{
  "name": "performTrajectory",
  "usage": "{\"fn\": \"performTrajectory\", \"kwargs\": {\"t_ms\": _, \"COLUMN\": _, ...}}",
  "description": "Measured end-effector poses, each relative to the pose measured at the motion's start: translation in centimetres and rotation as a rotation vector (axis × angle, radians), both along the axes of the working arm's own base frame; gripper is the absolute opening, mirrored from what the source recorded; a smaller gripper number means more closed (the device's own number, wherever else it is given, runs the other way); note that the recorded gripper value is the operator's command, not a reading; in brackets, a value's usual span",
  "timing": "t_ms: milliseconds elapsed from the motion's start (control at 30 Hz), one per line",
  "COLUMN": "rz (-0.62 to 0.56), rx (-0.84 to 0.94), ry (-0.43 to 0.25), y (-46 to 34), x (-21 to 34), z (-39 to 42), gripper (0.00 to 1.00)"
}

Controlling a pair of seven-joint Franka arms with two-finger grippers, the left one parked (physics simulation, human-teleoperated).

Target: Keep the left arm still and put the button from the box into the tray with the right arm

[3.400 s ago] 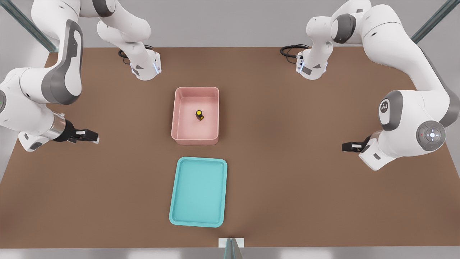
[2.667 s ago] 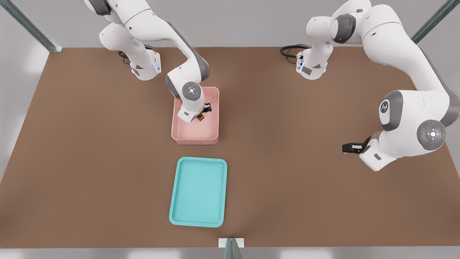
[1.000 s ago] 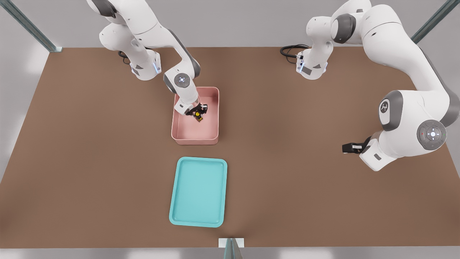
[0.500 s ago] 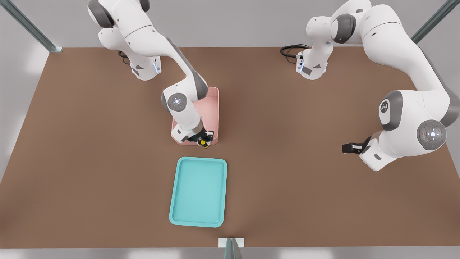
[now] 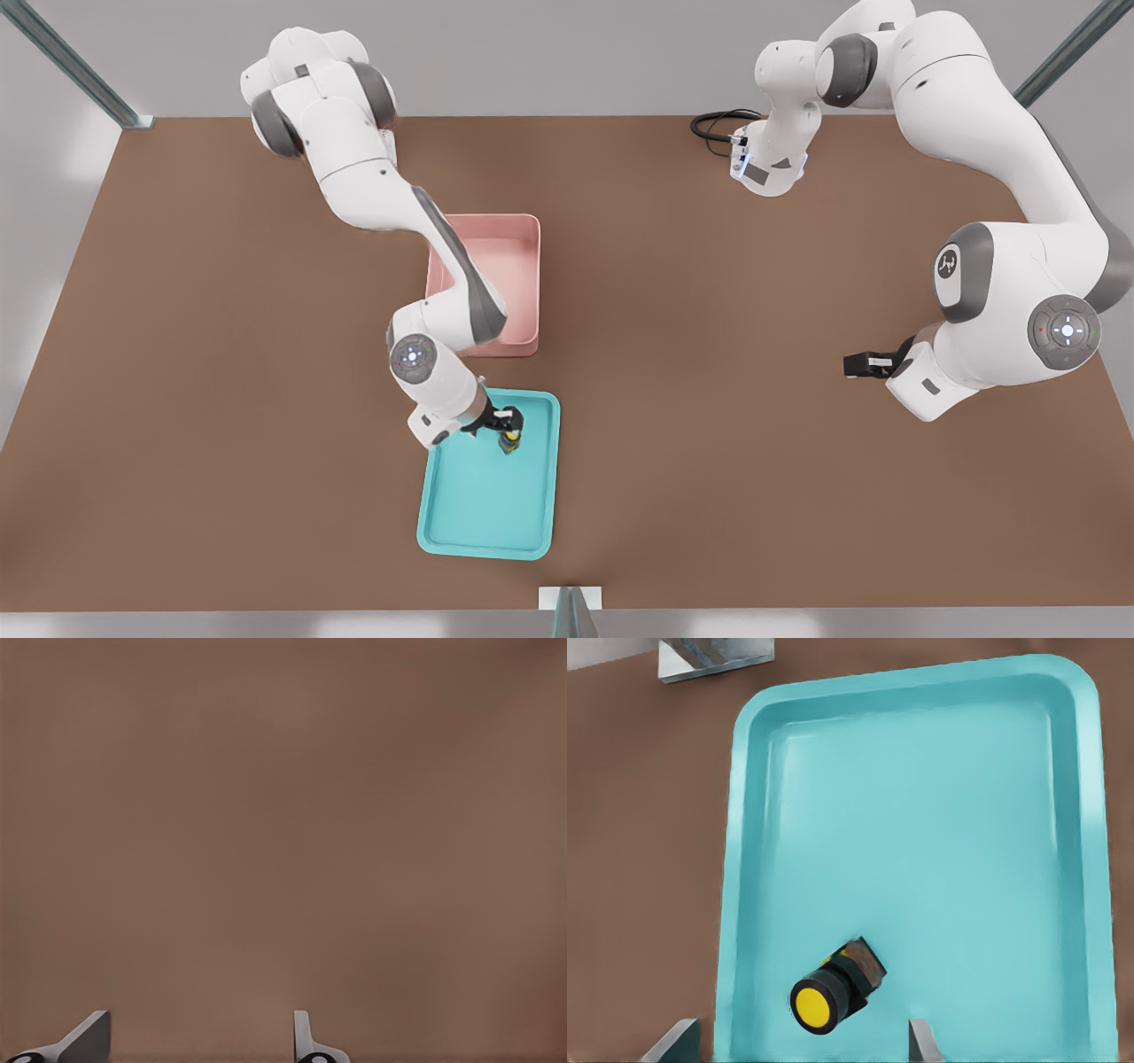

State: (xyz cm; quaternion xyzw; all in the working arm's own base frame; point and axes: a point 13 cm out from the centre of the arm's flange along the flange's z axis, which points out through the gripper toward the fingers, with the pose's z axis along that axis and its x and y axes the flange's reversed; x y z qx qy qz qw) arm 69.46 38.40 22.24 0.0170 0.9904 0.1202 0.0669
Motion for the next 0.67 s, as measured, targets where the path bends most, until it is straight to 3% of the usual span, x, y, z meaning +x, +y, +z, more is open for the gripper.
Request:
{"fn": "performTrajectory", "kwargs": {"t_ms": 67, "rz": 0.047, "rx": -0.017, "ry": -0.023, "y": -4.5, "x": -1.4, "z": 12.3, "gripper": 1.00}}
{"fn": "performTrajectory", "kwargs": {"t_ms": 133, "rz": -0.020, "rx": -0.084, "ry": -0.033, "y": -17.0, "x": -1.2, "z": 20.7, "gripper": 1.00}}
{"fn": "performTrajectory", "kwargs": {"t_ms": 200, "rz": -0.063, "rx": -0.150, "ry": 0.015, "y": -25.5, "x": -3.3, "z": 24.5, "gripper": 1.00}}
{"fn": "performTrajectory", "kwargs": {"t_ms": 300, "rz": -0.070, "rx": -0.242, "ry": 0.122, "y": -31.8, "x": -6.1, "z": 24.9, "gripper": 1.00}}
{"fn": "performTrajectory", "kwargs": {"t_ms": 467, "rz": -0.017, "rx": -0.276, "ry": 0.246, "y": -34.5, "x": -9.1, "z": 23.9, "gripper": 1.00}}
{"fn": "performTrajectory", "kwargs": {"t_ms": 667, "rz": 0.043, "rx": -0.278, "ry": 0.287, "y": -34.5, "x": -10.3, "z": 23.7, "gripper": 1.00}}
